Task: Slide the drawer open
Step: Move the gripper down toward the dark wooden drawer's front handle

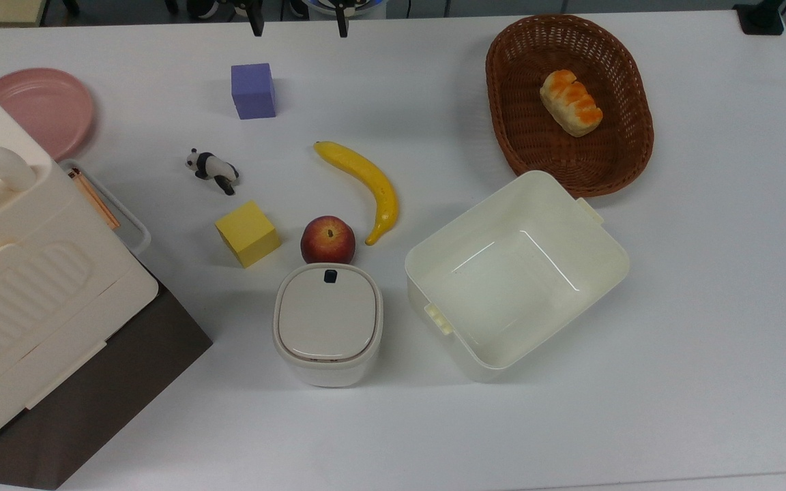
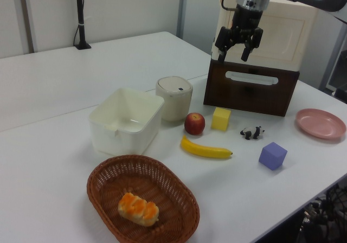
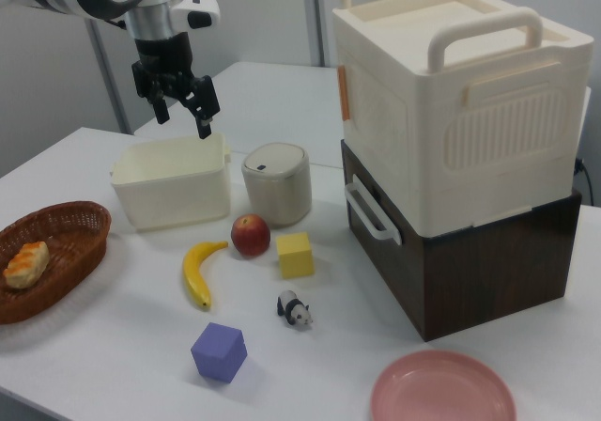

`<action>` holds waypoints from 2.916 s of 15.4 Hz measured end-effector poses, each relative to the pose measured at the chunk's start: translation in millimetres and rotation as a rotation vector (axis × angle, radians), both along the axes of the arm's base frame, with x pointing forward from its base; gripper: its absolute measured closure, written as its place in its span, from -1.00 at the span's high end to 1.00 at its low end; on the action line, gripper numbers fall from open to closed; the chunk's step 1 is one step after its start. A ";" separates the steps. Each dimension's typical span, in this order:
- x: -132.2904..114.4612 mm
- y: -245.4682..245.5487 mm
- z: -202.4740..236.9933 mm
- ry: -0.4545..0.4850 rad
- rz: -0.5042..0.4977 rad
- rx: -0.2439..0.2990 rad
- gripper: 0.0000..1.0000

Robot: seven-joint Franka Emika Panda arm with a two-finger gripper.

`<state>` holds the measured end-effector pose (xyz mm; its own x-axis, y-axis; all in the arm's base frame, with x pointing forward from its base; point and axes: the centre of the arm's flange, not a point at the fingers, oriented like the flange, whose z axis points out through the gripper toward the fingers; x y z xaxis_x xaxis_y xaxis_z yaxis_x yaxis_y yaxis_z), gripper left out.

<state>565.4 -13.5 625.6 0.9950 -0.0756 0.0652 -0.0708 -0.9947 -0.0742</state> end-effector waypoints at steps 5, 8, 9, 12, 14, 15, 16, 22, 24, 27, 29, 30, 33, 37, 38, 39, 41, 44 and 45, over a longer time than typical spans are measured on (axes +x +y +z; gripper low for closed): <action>-0.3 -8.5 -0.1 0.001 -0.027 0.001 1.00; -0.9 -26.3 -0.9 -0.001 0.014 -0.019 1.00; -1.1 -31.7 -1.7 -0.003 0.100 -0.039 1.00; -2.4 -44.4 -5.8 0.001 0.406 -0.080 1.00; -3.7 -55.0 -7.6 0.005 0.522 -0.095 1.00; -4.1 -59.3 -8.5 0.011 0.568 -0.110 1.00; -4.5 -63.1 -10.3 0.021 0.615 -0.128 1.00; 0.9 -95.2 -31.1 0.053 0.829 -0.177 1.00; 11.4 -107.1 -40.6 0.009 0.835 -0.214 1.00; 23.4 -115.7 -60.5 -0.015 0.839 -0.269 1.00; 34.1 -117.6 -82.2 0.001 0.851 -0.292 1.00; 39.1 -118.1 -91.3 0.007 0.856 -0.300 1.00; 54.3 -120.0 -115.5 0.006 0.868 -0.325 1.00; 62.3 -122.1 -126.8 -0.005 0.870 -0.339 1.00; 62.7 -123.8 -129.1 0.000 0.870 -0.342 1.00; 63.6 -124.8 -130.5 0.000 0.871 -0.347 1.00; 67.0 -127.1 -135.3 -0.005 0.872 -0.360 1.00; 71.8 -133.8 -152.6 0.016 0.875 -0.368 1.00; 73.1 -135.7 -155.1 0.014 0.874 -0.372 1.00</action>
<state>638.5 -149.2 470.5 0.6903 0.7195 -0.0769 0.7114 -0.6555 0.2534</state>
